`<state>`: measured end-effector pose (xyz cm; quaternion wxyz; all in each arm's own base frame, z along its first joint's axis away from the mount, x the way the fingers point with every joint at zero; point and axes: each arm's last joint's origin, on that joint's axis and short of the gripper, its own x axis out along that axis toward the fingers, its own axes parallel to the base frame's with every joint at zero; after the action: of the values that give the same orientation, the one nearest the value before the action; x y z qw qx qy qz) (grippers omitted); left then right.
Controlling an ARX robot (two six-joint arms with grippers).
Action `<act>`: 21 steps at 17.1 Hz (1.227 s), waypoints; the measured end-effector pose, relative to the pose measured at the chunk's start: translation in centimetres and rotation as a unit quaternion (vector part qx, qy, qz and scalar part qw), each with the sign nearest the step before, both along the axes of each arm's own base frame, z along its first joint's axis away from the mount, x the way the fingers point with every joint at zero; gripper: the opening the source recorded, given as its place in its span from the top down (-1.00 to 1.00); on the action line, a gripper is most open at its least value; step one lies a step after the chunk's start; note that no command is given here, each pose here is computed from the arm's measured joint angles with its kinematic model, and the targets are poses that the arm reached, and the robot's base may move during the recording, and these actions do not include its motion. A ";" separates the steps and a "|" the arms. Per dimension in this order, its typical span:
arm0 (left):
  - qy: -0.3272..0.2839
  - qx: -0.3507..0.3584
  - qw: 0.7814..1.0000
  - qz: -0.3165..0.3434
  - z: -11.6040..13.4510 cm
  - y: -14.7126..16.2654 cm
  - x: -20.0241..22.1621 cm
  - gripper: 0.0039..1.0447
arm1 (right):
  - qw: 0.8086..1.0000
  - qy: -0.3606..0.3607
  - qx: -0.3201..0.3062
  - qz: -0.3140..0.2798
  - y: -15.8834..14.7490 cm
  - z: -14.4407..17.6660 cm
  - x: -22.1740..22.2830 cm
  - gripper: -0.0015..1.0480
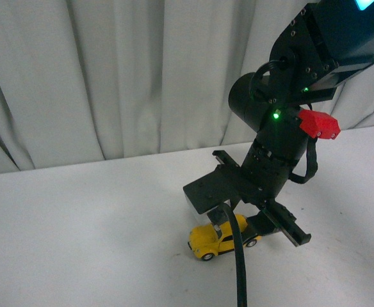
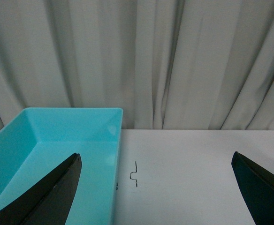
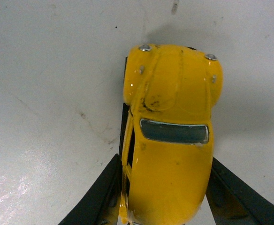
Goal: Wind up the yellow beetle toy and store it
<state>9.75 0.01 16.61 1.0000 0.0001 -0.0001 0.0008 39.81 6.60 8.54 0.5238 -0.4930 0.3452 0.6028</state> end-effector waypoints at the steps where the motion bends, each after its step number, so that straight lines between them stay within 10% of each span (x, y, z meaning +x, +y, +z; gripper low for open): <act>1: 0.000 0.000 1.000 0.000 0.0 0.0 0.0 -0.88 | 1.000 0.000 0.000 -0.002 0.0 0.0 0.0 0.18; 21: 0.000 0.000 1.000 0.000 0.0 0.0 0.0 -0.88 | 0.999 -0.024 0.016 -0.023 -4.9 -0.7 -1.0 0.21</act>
<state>9.75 0.01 16.60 1.0000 0.0001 0.0001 0.0008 38.84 1.69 7.82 0.5533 -0.4914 0.3339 0.5838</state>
